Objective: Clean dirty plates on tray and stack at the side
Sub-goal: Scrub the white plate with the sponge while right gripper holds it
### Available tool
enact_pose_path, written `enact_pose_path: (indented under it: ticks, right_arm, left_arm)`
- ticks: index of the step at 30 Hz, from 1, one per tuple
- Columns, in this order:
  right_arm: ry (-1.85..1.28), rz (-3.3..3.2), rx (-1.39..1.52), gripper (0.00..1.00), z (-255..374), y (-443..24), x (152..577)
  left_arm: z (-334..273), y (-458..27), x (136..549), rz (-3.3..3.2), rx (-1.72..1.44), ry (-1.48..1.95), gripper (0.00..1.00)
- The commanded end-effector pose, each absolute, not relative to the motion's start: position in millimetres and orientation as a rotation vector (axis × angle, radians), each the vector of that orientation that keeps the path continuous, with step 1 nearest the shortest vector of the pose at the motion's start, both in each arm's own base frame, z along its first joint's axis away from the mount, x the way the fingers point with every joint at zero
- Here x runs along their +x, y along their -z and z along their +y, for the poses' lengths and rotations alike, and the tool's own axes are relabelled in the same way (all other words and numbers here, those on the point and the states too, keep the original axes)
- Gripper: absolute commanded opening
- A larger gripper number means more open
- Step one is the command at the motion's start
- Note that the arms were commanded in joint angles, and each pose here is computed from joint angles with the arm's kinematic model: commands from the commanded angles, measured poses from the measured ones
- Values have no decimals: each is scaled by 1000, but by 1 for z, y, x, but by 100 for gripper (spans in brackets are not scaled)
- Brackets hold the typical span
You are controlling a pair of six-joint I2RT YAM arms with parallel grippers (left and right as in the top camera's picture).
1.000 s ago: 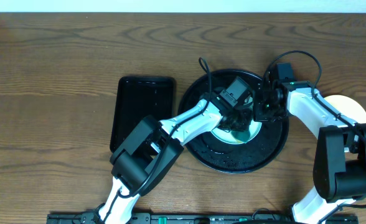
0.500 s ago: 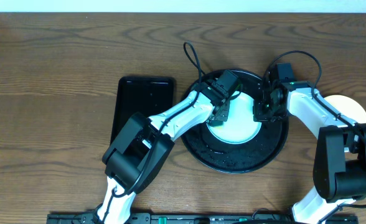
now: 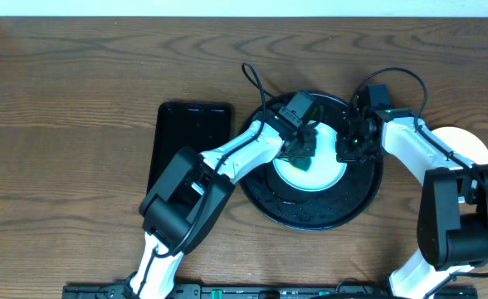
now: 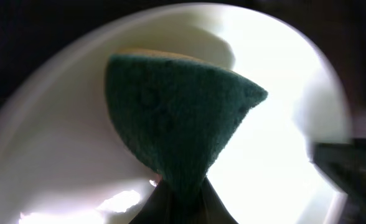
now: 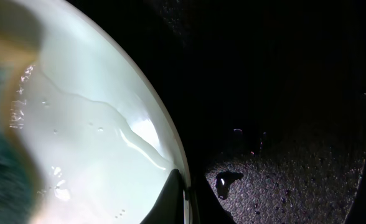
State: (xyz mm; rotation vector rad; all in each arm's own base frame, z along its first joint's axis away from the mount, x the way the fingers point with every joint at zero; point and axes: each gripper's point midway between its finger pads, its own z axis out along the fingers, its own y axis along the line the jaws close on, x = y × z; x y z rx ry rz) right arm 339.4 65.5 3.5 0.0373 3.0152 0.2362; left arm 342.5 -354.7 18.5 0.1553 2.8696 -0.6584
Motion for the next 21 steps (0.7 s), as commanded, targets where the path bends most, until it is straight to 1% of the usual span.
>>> enact_pose_path:
  ticks: [1,5,8,10,15,18,21]
  right_arm:
    - [-197,3064,36,1,65,11,330]
    - [-198,3064,37,1,65,11,330]
    - [-197,3065,37,1,65,11,330]
    - [-197,3067,37,1,65,11,329]
    - [-197,3066,37,1,65,11,330]
    - [-197,3064,31,1,65,11,330]
    - [-197,3064,30,1,65,11,330]
  left_arm:
    - [-393,-1,282,3037,242,927,8]
    - [-401,-1,265,3054,316,942,8]
    - [-393,2,265,3066,342,907,8]
    - [-377,8,279,3067,286,813,8]
    - [-306,26,331,3004,133,364,8]
    - [-271,27,358,2911,199,122,8]
    - [-242,22,372,2836,194,-109,8]
